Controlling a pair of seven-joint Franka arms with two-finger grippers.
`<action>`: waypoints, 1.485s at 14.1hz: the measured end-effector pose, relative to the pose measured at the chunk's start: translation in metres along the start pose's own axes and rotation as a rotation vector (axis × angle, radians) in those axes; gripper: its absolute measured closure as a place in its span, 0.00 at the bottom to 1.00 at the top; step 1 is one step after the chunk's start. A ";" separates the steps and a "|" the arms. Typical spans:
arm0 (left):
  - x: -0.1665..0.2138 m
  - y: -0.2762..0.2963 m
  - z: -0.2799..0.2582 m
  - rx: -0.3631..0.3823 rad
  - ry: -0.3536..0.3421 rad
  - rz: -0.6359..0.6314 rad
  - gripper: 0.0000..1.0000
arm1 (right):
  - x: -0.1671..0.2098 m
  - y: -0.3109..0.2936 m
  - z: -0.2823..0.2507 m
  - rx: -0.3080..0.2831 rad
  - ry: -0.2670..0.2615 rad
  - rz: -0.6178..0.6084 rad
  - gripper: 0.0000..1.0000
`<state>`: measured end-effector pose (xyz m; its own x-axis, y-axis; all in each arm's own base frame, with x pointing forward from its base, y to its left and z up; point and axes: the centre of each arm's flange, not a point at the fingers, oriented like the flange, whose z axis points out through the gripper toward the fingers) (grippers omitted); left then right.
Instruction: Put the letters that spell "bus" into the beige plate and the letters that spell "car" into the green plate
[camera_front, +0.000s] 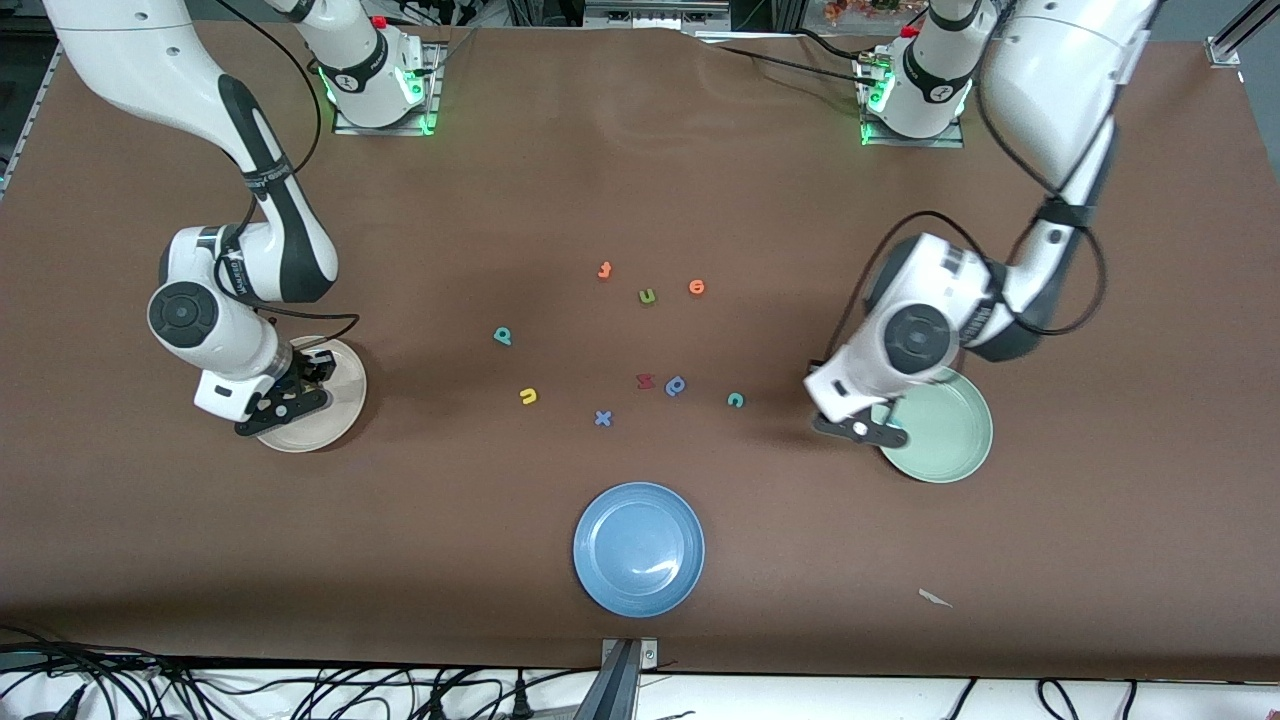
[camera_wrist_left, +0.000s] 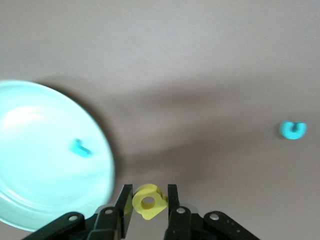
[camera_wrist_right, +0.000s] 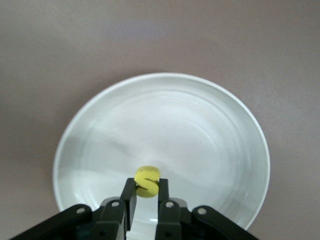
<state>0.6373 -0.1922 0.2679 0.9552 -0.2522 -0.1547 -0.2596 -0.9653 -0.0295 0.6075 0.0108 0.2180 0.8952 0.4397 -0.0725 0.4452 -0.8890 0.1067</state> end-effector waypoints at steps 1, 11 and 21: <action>0.001 -0.018 0.003 -0.002 -0.004 0.027 0.68 | -0.001 0.002 0.000 0.003 0.006 0.007 0.64; 0.006 -0.072 0.043 0.008 -0.030 0.079 0.21 | 0.034 -0.145 -0.039 0.154 0.015 -0.051 0.00; 0.019 0.157 0.002 -0.100 0.111 0.012 0.00 | 0.014 -0.297 -0.021 0.189 0.107 -0.076 0.00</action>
<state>0.6148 -0.3483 0.2580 0.9633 -0.2646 -0.0441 -0.2612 -0.9627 0.0711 0.4879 0.2832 0.2060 0.8603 0.5086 0.0339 0.5095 -0.8564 -0.0838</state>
